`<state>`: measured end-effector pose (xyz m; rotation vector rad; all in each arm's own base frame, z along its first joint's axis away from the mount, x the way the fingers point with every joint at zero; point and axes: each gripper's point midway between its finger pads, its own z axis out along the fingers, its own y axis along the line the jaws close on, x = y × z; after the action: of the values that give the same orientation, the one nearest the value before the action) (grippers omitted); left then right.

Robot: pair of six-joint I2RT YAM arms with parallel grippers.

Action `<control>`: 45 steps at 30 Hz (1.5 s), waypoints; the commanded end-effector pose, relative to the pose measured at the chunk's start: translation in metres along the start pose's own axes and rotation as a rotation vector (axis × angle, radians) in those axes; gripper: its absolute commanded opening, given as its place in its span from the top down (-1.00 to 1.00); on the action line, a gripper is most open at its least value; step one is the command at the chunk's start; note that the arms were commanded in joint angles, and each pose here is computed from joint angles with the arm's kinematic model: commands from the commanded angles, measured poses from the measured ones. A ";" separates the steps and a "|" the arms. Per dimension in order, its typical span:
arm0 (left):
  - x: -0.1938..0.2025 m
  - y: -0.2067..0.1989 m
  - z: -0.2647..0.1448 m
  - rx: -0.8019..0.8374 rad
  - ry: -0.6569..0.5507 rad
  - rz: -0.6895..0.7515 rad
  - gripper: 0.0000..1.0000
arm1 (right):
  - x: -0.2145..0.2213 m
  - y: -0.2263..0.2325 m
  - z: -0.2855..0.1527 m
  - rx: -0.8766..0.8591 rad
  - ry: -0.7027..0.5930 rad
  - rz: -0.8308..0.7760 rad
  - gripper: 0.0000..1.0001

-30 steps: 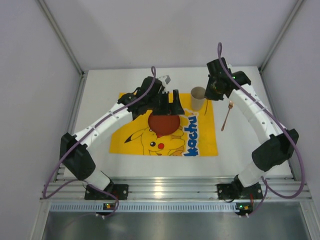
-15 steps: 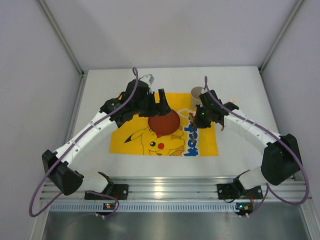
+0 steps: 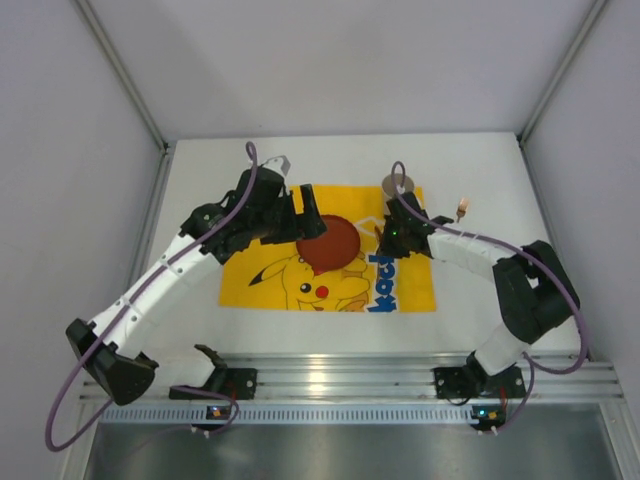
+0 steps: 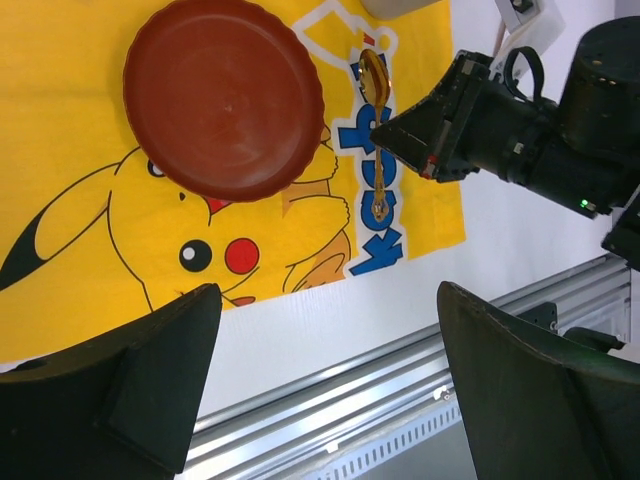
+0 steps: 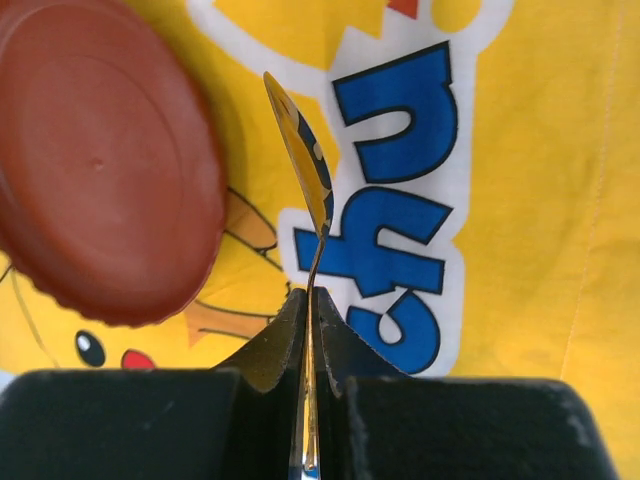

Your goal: Set the dinner table for one person

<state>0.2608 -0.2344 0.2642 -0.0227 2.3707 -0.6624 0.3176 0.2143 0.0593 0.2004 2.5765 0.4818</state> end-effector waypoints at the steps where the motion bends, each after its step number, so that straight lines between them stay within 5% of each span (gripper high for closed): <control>1: -0.004 0.002 -0.022 0.006 -0.040 -0.025 -0.88 | -0.013 0.003 0.012 0.030 -0.092 0.005 1.00; 7: 0.002 0.008 -0.027 -0.013 -0.025 -0.010 -0.88 | -0.013 -0.004 0.012 0.076 -0.114 0.002 0.92; 9: 0.002 0.007 -0.024 -0.007 -0.014 -0.006 -0.87 | -0.011 -0.005 0.009 0.087 -0.116 -0.006 0.58; 10: 0.002 0.005 -0.023 0.001 -0.014 -0.003 -0.87 | -0.013 -0.006 0.006 0.094 -0.121 -0.011 -0.02; 11: 0.001 0.002 -0.020 0.012 -0.011 0.000 -0.87 | -0.014 -0.006 0.003 0.102 -0.122 -0.019 -0.37; 13: 0.000 -0.001 -0.016 0.022 -0.009 0.003 -0.87 | -0.014 -0.009 -0.001 0.120 -0.121 -0.023 -0.48; 25: 0.000 -0.011 0.002 0.082 -0.016 0.010 -0.87 | -0.039 -0.061 -0.115 0.271 -0.284 -0.001 -0.62; 32: 0.013 -0.012 0.013 0.130 0.003 0.007 -0.87 | -0.050 -0.183 -0.098 0.469 -0.181 0.227 -0.45; 45: 0.035 0.002 0.023 0.113 0.067 0.028 -0.88 | -0.156 -0.216 -0.018 0.610 -0.126 0.257 -0.28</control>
<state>0.2438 -0.2477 0.2176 0.0655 2.4496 -0.7570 0.4108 -0.0105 0.0617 0.7309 2.5285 -0.1827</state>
